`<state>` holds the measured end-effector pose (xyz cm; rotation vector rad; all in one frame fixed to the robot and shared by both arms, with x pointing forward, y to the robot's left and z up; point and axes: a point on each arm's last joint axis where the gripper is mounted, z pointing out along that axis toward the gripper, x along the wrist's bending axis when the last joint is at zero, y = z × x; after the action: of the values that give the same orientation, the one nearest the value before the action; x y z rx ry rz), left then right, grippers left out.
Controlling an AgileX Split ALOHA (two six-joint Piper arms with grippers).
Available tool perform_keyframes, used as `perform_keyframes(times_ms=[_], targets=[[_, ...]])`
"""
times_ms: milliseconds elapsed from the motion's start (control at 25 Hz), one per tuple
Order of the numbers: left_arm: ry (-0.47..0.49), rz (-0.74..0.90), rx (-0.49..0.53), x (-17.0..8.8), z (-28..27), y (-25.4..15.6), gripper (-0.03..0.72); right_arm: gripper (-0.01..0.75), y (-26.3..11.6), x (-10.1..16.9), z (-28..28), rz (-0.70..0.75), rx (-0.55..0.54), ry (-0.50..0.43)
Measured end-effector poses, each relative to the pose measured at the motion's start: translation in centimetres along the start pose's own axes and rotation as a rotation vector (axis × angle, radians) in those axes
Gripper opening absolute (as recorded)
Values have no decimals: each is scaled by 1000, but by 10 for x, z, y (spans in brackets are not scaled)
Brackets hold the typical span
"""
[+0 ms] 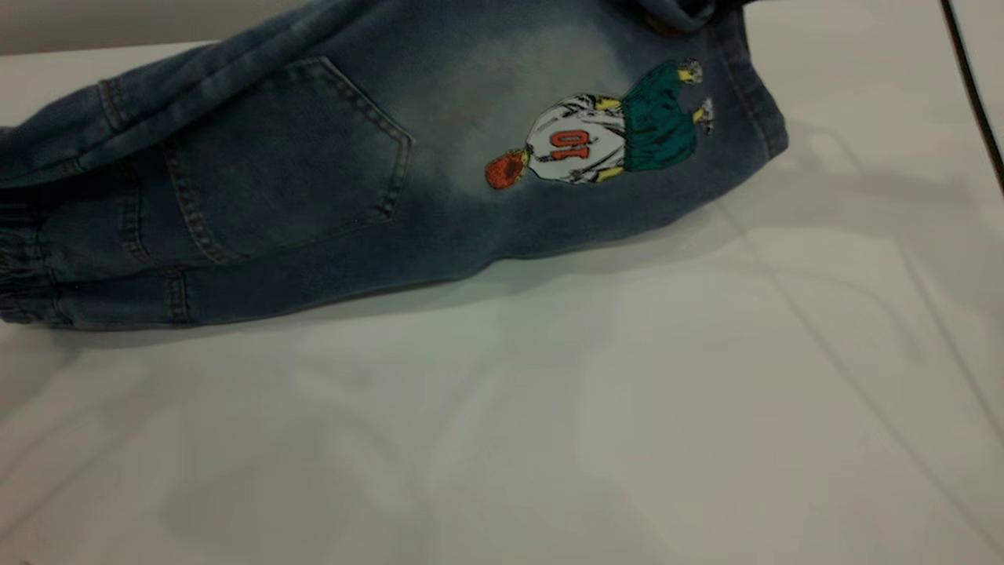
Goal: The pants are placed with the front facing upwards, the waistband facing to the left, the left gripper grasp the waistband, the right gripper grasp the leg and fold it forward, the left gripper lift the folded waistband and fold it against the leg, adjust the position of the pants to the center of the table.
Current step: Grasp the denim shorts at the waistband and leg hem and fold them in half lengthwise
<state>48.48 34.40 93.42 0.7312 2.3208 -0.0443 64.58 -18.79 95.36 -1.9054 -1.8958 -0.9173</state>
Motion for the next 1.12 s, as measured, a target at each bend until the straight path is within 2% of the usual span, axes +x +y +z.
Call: perform_keyframes(times_ms=[280, 480, 680, 920, 1040, 1120], targets=[[6, -75, -96, 5, 11, 11, 123, 14, 23, -3, 16, 1, -22, 30], [-12, -44, -152, 0, 14, 21, 123, 14, 43, -1, 19, -17, -100, 36], [-36, 0, -164, -8, 15, 30, 123, 14, 49, -5, 24, -17, -126, 25], [-14, 60, -152, -6, 24, 33, 125, 36, 49, -9, 29, -65, -123, 15], [-3, 85, -145, -4, 27, 33, 171, 81, 50, -9, 29, -64, -133, 22], [7, 106, -148, -3, 27, 34, 246, 112, 51, -8, 28, -67, -140, 32]])
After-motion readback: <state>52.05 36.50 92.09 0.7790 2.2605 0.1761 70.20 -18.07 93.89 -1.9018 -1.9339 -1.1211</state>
